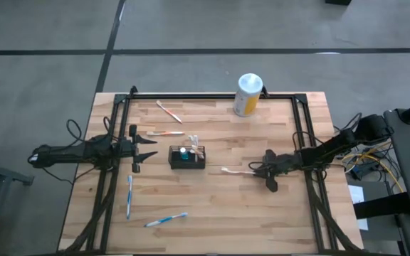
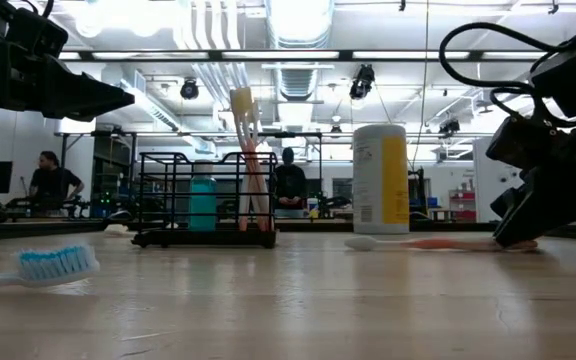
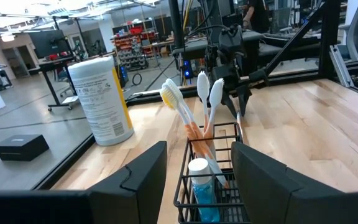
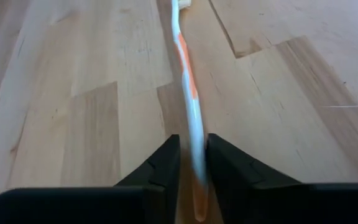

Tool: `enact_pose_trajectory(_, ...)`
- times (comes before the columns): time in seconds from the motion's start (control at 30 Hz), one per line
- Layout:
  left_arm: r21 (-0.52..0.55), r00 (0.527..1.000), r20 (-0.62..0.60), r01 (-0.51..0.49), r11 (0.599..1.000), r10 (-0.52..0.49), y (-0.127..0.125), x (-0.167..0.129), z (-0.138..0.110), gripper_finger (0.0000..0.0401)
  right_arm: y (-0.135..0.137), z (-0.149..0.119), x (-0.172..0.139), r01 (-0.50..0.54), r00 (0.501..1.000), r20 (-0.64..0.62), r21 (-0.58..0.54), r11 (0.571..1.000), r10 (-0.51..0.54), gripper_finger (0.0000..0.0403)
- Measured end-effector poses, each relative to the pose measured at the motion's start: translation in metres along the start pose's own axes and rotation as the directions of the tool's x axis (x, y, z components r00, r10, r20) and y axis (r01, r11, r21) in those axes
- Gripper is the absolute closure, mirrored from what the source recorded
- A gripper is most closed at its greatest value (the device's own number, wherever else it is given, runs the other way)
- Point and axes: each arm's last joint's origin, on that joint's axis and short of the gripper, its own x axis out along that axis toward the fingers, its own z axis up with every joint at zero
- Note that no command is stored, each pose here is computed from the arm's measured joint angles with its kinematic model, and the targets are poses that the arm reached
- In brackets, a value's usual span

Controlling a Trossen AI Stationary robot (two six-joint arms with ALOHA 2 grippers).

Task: Pick & Place toothbrushing station
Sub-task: Put the orange toothbrush into the right section of the wire organizer

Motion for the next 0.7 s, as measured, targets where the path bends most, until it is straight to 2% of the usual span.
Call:
enact_pose_trajectory(0.27,0.0,1.0,0.0,0.0,1.0,0.0,0.0,0.0,0.0,0.0215,0.001,0.005,-0.003,0.007,0.999,0.052,-0.008,1.0,-0.006,0.0275)
enact_pose_trajectory(0.53,0.0,1.0,0.0,0.0,1.0,0.0,0.0,0.0,0.0,0.0215,0.013,0.031,-0.008,0.043,0.977,0.212,-0.168,0.985,-0.007,0.0259)
enact_pose_trajectory(0.7,0.0,1.0,0.0,0.0,1.0,0.0,0.0,0.0,0.0,0.0214,0.028,0.057,-0.005,0.075,0.975,0.222,-0.285,0.956,-0.011,0.0257)
